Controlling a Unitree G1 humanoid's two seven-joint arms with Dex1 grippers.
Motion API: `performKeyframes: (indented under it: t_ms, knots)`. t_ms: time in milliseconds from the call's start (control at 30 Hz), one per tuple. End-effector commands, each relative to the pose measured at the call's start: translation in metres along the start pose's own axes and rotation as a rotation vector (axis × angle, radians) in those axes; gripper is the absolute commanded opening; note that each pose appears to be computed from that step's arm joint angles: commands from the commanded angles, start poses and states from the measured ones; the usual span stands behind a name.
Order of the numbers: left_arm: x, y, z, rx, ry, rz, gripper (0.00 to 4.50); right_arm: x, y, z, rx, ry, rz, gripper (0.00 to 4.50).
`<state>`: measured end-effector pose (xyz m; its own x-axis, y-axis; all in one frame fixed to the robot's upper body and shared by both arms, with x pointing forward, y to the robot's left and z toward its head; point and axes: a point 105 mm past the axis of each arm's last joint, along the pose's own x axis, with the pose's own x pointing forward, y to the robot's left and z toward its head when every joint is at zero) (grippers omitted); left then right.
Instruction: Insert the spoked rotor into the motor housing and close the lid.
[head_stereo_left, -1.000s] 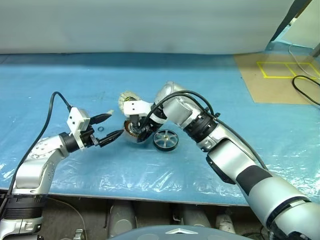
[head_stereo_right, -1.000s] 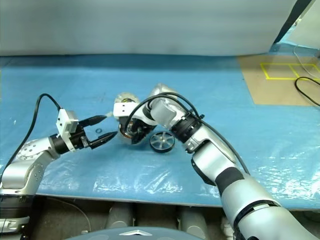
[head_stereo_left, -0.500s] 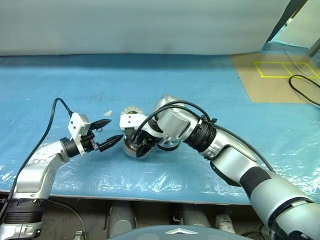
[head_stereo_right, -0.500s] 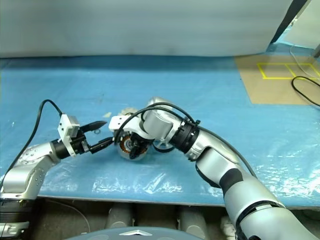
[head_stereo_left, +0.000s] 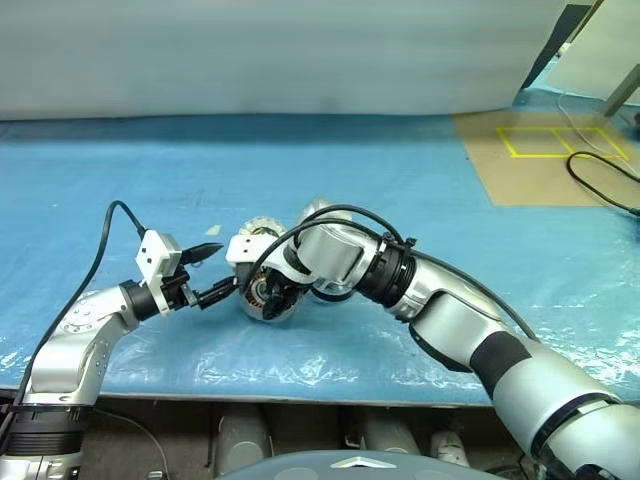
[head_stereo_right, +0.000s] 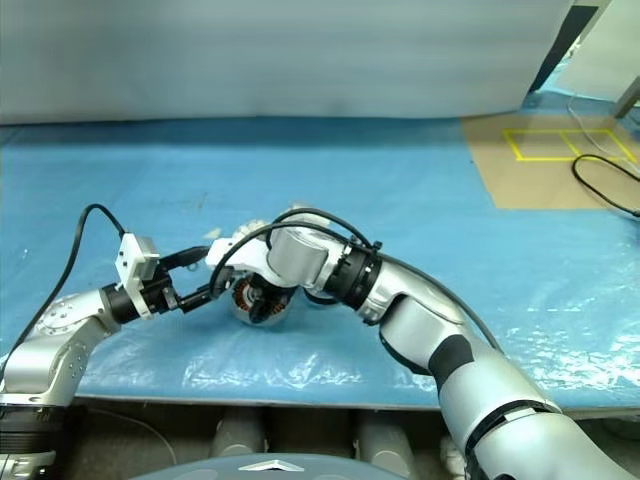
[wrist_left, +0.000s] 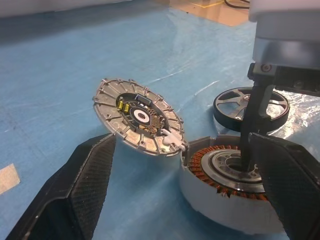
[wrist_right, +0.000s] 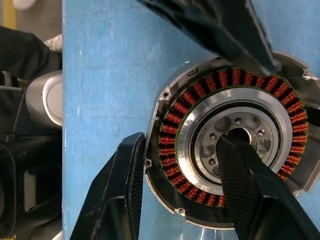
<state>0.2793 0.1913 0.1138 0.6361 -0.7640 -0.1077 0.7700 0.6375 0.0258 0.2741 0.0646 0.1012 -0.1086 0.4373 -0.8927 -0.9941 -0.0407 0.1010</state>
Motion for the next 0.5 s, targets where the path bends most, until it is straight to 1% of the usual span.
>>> performKeyframes:
  t_ms: [33,100,233,367,500]
  knots:
    - [0.000,0.000,0.011,0.040,-0.026,-0.001,4.50,0.018,0.009,-0.007,0.029,0.041,0.079,3.09]
    - [0.000,0.000,0.011,0.039,-0.026,0.000,4.50,0.016,0.007,-0.006,0.033,0.041,0.084,3.71]
    - [0.001,0.001,0.012,0.041,-0.032,0.001,4.50,0.003,0.003,-0.001,-0.008,0.029,0.072,3.71]
    - [0.005,0.006,0.015,0.054,-0.042,0.004,4.50,-0.014,-0.001,0.016,-0.026,-0.012,0.051,3.71]
    - [0.010,0.009,0.017,0.060,-0.050,-0.001,4.50,-0.031,0.006,0.034,-0.075,-0.047,0.050,3.71]
